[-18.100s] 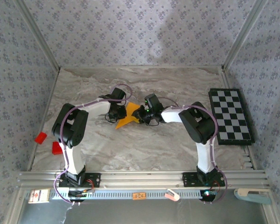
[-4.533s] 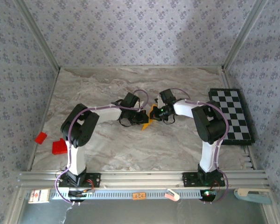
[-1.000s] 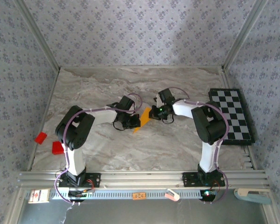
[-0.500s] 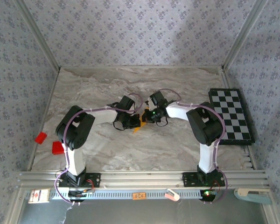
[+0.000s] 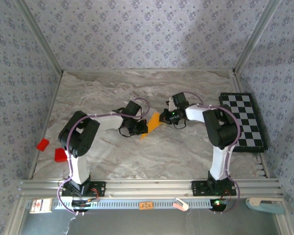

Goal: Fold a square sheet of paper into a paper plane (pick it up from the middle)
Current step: Fold the wing for the fifth time at the center of the table.

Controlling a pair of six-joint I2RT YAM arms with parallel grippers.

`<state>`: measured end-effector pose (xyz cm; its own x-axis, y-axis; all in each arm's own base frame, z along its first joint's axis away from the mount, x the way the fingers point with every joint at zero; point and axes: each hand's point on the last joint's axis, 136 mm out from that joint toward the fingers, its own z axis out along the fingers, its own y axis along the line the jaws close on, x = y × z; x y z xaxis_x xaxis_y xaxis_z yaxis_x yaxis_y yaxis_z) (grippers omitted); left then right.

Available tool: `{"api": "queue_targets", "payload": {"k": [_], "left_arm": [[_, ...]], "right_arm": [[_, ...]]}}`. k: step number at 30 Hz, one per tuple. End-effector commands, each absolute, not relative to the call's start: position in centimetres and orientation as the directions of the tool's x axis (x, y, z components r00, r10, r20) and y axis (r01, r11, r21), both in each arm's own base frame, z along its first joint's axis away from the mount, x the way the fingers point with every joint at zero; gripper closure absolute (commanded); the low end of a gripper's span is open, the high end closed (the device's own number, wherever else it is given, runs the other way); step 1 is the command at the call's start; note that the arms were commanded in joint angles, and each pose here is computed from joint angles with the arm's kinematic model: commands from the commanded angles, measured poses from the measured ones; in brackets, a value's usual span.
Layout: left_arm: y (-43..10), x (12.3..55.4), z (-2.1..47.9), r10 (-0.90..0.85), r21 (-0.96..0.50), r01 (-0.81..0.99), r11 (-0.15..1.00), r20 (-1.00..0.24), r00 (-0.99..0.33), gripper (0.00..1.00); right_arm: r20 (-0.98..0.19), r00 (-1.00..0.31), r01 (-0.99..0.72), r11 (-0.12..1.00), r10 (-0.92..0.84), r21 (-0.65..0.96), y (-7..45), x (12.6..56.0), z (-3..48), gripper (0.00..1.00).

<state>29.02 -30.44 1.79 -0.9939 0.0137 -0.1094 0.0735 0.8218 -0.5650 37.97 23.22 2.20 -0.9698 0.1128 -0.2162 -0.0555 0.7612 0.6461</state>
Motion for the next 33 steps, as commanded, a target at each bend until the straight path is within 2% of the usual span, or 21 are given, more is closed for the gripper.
{"api": "queue_targets", "payload": {"k": [1, 9, 12, 18, 23, 33], "left_arm": [[-25.9, 24.3, -3.4, -0.001, -0.374, -0.029, 0.927, 0.074, -0.997, 1.0], [-26.4, 24.7, -2.9, 0.014, -0.394, -0.01, 0.919, 0.059, -0.998, 1.0], [-26.8, 25.0, -2.6, 0.02, -0.404, -0.003, 0.915, 0.052, -0.998, 1.0], [-27.1, 25.0, -2.5, 0.025, -0.409, 0.003, 0.913, 0.047, -0.999, 1.0], [-27.2, 25.2, -2.4, 0.027, -0.411, 0.007, 0.912, 0.043, -0.999, 1.0], [-27.2, 25.2, -2.3, 0.022, -0.415, 0.005, 0.91, 0.037, -0.999, 1.0]], "right_arm": [[-0.224, -0.947, 0.067, 0.823, 0.23, 0.564, 18.7, 39.8, -0.2, 1.0], [-0.295, -0.909, 0.093, 0.832, 0.295, 0.547, 16.5, 42.6, 2.2, 1.0], [-0.349, -0.89, 0.056, 0.83, 0.293, 0.555, 16.6, 42.9, 4.9, 1.0], [-0.429, -0.872, -0.056, 0.822, 0.237, 0.567, 19.3, 40.1, 9.2, 1.0], [-0.349, -0.922, -0.079, 0.798, 0.17, 0.598, 23.8, 36.5, 7.7, 1.0], [-0.208, -0.97, -0.041, 0.757, 0.127, 0.653, 28.9, 34.6, 3.5, 1.0]]}}
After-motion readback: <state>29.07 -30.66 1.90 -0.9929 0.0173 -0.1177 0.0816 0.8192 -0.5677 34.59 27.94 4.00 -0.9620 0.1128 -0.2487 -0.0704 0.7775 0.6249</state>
